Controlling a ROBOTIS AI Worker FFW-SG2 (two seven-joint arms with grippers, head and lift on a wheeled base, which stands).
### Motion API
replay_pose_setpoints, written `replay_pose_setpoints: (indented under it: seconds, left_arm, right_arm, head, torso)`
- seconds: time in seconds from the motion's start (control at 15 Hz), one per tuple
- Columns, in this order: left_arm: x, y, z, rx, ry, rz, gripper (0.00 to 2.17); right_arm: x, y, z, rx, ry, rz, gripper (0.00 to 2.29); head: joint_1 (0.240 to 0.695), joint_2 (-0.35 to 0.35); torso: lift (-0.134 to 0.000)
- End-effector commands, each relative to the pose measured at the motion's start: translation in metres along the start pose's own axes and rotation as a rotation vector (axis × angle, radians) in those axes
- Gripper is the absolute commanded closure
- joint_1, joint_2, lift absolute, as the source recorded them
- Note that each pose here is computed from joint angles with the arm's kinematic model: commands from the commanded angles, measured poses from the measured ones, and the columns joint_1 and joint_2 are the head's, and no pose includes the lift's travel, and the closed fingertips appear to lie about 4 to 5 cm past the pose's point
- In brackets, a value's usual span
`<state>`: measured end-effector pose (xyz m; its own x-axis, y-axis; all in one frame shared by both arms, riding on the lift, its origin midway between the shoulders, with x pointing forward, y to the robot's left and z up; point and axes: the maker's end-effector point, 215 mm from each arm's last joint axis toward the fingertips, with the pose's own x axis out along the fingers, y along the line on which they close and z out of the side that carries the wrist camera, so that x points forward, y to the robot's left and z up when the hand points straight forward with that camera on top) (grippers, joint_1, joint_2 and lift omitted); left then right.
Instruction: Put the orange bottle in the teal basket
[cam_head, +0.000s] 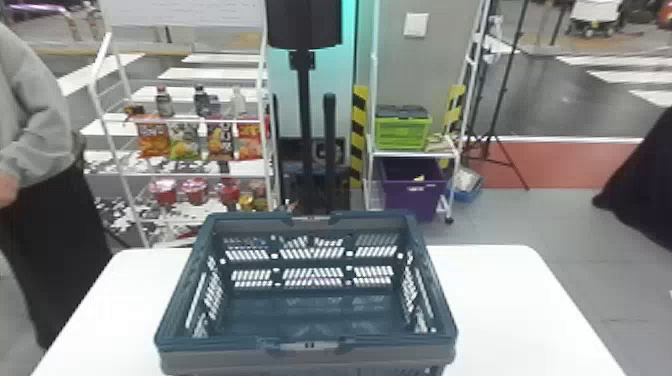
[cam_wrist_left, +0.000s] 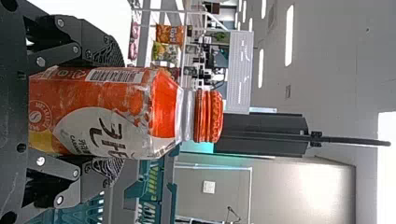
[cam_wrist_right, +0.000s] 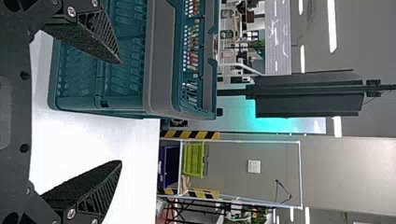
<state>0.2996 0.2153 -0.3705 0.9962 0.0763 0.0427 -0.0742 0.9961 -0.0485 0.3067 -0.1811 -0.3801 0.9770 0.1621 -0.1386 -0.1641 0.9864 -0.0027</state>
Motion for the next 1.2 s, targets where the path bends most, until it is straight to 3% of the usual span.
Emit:
replay_pose_setpoints:
  seconds: [0.0, 0.67, 1.13]
  left_arm:
    - [0.001, -0.001, 0.002, -0.002, -0.004, 0.001, 0.63]
    - [0.003, -0.005, 0.008, -0.005, -0.01, -0.004, 0.62]
    - [0.03, 0.03, 0.068, 0.055, -0.047, 0.037, 0.62]
  right_arm:
    - [0.0, 0.001, 0.0, 0.0, 0.001, 0.001, 0.13]
    - [-0.001, 0.0, 0.002, -0.002, 0.0, 0.003, 0.13]
    - [0.002, -0.002, -0.002, -0.002, 0.005, -0.001, 0.13]
  head:
    - [0.499, 0.0]
    - [0.499, 0.0]
    - [0.499, 0.0]
  torso:
    - [0.0]
    - [0.0]
    - [0.0]
